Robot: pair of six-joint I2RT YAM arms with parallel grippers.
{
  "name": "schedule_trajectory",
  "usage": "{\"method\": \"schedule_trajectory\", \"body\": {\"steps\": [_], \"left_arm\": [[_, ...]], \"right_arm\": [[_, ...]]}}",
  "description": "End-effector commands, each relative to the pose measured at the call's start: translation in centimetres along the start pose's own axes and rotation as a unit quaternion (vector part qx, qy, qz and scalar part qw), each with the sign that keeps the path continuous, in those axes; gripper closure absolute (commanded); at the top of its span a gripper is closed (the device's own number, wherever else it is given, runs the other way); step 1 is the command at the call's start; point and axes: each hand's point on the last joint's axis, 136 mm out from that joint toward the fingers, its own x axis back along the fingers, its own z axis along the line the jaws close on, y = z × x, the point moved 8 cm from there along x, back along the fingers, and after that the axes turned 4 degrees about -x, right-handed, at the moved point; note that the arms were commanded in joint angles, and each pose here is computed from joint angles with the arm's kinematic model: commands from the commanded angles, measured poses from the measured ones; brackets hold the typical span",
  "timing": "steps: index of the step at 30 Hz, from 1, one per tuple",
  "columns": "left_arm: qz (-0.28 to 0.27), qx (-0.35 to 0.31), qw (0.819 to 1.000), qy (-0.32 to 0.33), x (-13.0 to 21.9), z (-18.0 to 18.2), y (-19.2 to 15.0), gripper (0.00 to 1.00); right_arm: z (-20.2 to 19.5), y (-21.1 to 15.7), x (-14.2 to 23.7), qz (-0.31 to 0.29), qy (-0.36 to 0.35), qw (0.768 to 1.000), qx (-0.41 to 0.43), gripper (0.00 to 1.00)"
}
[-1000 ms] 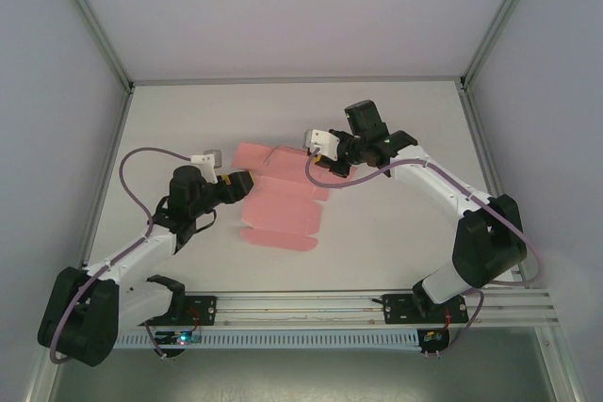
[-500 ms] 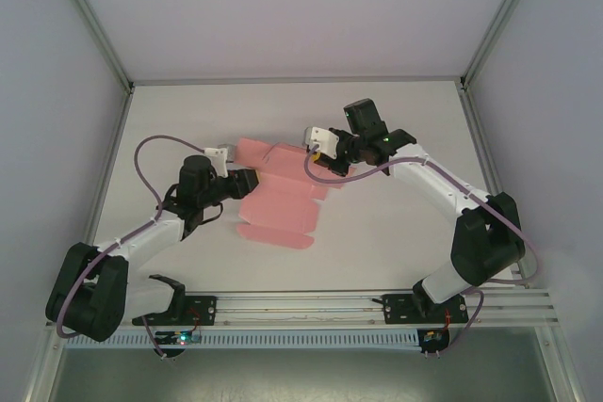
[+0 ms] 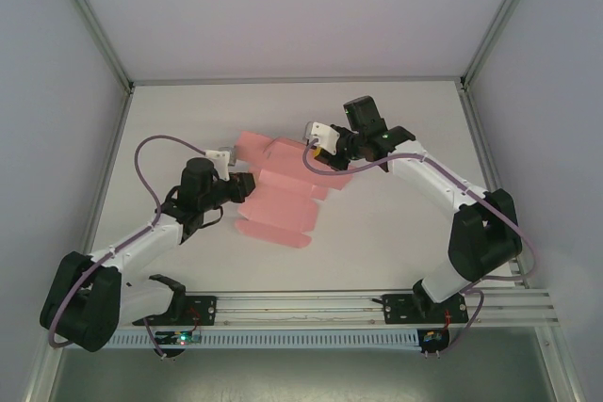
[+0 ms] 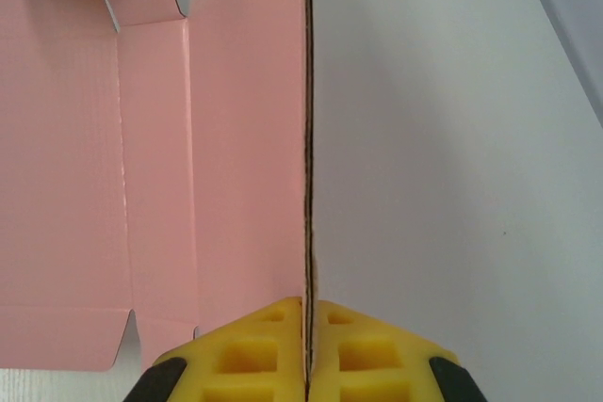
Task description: Assemble paper box
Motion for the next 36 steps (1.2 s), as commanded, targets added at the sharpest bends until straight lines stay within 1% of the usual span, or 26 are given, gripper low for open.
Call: {"method": "schedule_trajectory", "body": {"steps": [1, 3, 5, 9, 13, 15, 17, 20, 21, 24, 26, 31, 36], "left_arm": [[-0.007, -0.03, 1.0, 0.006, -0.2, -0.6, 0.5, 0.92], [-0.005, -0.05, 0.999, 0.018, -0.6, -1.0, 0.6, 0.95], [-0.003, -0.084, 0.996, 0.036, -1.1, -1.8, 0.5, 0.96], [0.01, -0.158, 0.983, 0.093, -2.2, -3.4, 0.3, 0.97], [0.029, -0.183, 0.973, 0.138, -3.8, -4.0, 0.2, 0.99], [0.038, -0.196, 0.964, 0.173, -4.8, -3.9, 0.1, 1.0], [0.045, -0.218, 0.955, 0.196, -6.1, -4.3, -0.3, 1.0], [0.055, -0.263, 0.942, 0.202, -7.9, -5.8, -1.2, 1.0], [0.061, -0.275, 0.94, 0.193, -8.4, -6.4, -1.6, 1.0], [0.069, -0.278, 0.944, 0.165, -9.7, -7.8, -2.2, 1.0], [0.068, -0.263, 0.949, 0.161, -10.6, -8.0, -2.3, 1.0], [0.074, -0.236, 0.95, 0.191, -12.4, -7.7, -2.4, 1.0], [0.084, -0.227, 0.95, 0.198, -13.5, -7.7, -2.9, 1.0]], "right_arm": [[-0.1, 0.4, 0.0, -0.001, 0.007, 1.0, -0.009, 1.0], [0.2, 0.4, -0.3, 0.007, 0.006, 1.0, -0.006, 1.0], [0.5, 0.3, -0.6, 0.014, 0.005, 1.0, -0.005, 1.0], [0.5, 0.4, -1.2, 0.031, -0.018, 0.999, -0.008, 1.0], [1.4, 0.5, -2.0, 0.055, -0.053, 0.997, 0.02, 1.0], [2.1, 0.4, -2.4, 0.058, -0.072, 0.995, 0.038, 1.0], [2.6, 0.6, -2.6, 0.052, -0.075, 0.995, 0.038, 1.0], [2.9, 0.6, -2.9, 0.056, -0.074, 0.995, 0.026, 1.0], [3.0, 0.6, -3.1, 0.061, -0.077, 0.995, 0.03, 1.0], [3.1, 0.4, -3.5, 0.075, -0.085, 0.993, 0.036, 1.0], [3.3, 0.3, -3.7, 0.074, -0.082, 0.993, 0.032, 1.0], [4.0, 0.2, -4.3, 0.073, -0.076, 0.994, 0.034, 1.0], [4.6, 0.0, -4.9, 0.078, -0.073, 0.994, 0.038, 1.0]]}}
